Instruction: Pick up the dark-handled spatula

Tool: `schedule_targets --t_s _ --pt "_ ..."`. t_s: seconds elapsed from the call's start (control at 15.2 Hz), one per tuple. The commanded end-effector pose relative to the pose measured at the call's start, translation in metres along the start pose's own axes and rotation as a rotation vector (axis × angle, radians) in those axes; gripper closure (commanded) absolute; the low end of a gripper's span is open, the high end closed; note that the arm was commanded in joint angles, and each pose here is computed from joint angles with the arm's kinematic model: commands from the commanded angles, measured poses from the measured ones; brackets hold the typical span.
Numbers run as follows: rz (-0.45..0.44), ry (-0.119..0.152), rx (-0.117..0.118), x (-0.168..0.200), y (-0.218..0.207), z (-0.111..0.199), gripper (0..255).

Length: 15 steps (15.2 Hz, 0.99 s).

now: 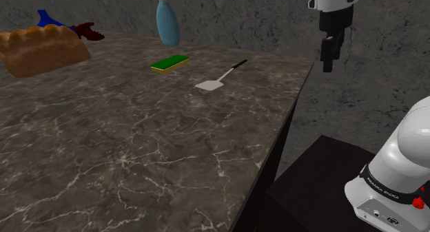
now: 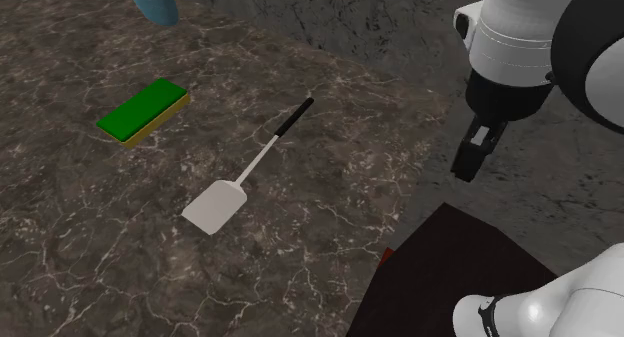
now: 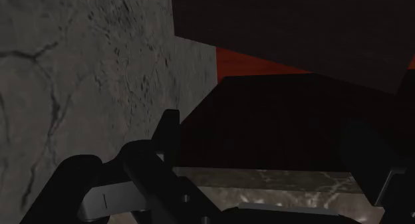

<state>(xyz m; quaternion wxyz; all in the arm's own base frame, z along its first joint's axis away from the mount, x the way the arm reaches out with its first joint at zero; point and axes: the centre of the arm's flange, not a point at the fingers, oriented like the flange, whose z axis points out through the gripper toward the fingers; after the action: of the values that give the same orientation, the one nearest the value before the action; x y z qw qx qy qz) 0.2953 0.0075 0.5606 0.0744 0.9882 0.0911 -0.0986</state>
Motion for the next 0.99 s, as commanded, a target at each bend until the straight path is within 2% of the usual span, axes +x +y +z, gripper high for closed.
schedule_targets --t_s 0.0,0.46,0.92 --pt "0.0 0.0 0.0 0.0 0.0 0.0 0" --pt "0.379 0.034 0.055 0.029 -0.075 -0.02 0" --pt "0.758 0.068 0.11 0.084 -0.132 -0.044 0"
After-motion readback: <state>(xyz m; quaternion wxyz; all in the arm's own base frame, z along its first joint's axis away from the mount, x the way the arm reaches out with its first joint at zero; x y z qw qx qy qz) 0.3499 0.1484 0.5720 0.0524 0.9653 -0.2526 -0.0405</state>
